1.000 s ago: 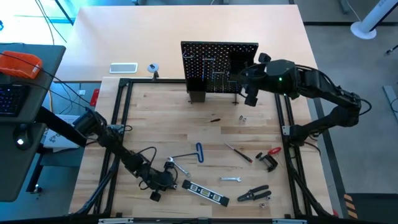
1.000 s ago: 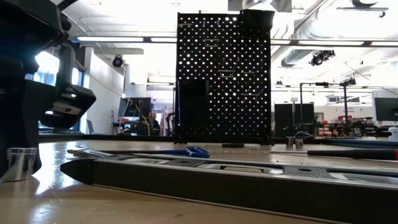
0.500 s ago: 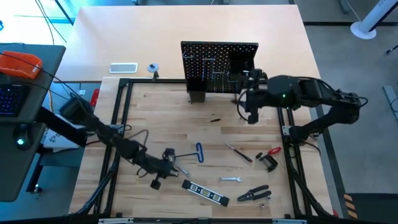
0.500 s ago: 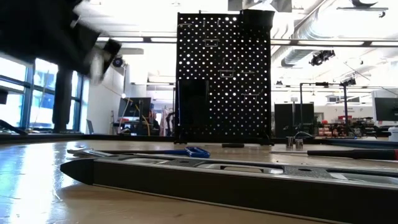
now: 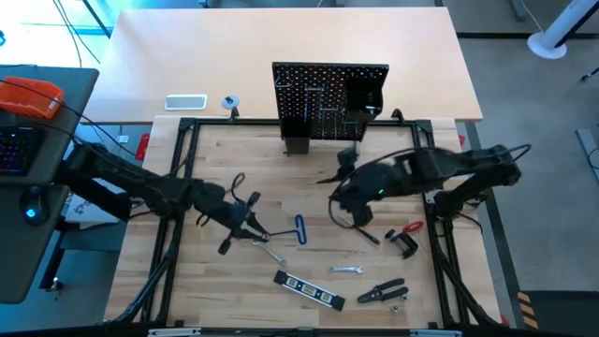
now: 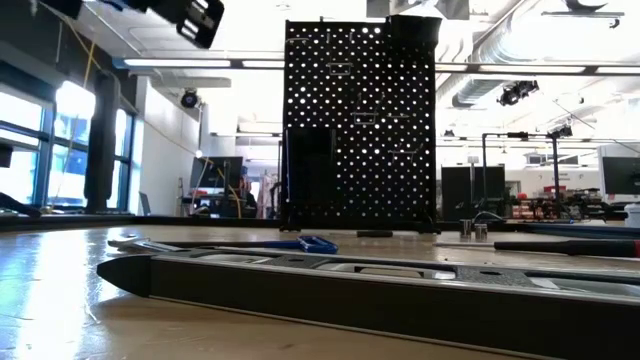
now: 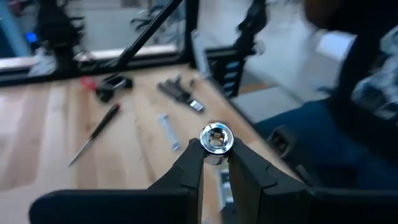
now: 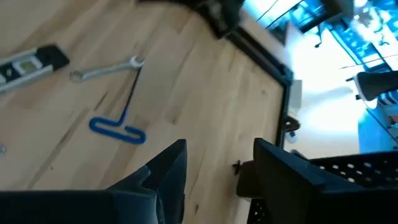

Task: Hang tools onto peg board
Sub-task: Put the bolts on the pegboard

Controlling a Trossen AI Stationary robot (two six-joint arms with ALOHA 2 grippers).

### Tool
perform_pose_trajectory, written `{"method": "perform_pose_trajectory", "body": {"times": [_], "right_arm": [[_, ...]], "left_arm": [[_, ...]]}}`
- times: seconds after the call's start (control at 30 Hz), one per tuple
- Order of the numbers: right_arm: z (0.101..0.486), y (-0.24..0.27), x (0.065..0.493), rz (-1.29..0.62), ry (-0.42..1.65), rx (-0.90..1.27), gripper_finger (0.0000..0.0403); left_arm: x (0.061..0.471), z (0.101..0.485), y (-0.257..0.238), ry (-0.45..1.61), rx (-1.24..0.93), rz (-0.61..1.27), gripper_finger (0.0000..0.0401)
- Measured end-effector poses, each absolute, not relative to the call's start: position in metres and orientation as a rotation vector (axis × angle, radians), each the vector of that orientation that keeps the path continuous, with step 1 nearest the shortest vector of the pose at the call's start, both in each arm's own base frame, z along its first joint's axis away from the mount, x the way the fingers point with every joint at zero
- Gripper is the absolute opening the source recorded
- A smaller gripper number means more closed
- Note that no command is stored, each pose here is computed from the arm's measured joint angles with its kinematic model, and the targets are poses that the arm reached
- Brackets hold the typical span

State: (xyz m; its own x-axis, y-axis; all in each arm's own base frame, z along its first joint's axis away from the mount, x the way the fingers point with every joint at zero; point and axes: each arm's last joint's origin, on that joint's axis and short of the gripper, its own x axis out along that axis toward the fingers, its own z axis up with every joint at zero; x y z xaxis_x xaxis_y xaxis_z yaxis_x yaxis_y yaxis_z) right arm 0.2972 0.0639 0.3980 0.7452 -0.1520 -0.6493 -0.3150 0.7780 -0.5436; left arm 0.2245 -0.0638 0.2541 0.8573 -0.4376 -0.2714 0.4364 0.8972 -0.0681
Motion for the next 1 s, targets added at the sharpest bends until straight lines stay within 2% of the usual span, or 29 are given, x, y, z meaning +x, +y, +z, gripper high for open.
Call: {"method": "perform_pose_trajectory", "body": {"times": [0.33,1.0], "right_arm": [[0.352,0.095,0.343,0.174,0.793,-0.847,0.0163],[0.345,0.106,0.382,0.241,0.541,-0.858,0.0163]], "left_arm": [[0.23,0.257,-0.035,0.257,-0.074,-0.528,0.0039],[0.237,0.266,-0.017,0.138,-0.067,-0.524,0.0039]]}}
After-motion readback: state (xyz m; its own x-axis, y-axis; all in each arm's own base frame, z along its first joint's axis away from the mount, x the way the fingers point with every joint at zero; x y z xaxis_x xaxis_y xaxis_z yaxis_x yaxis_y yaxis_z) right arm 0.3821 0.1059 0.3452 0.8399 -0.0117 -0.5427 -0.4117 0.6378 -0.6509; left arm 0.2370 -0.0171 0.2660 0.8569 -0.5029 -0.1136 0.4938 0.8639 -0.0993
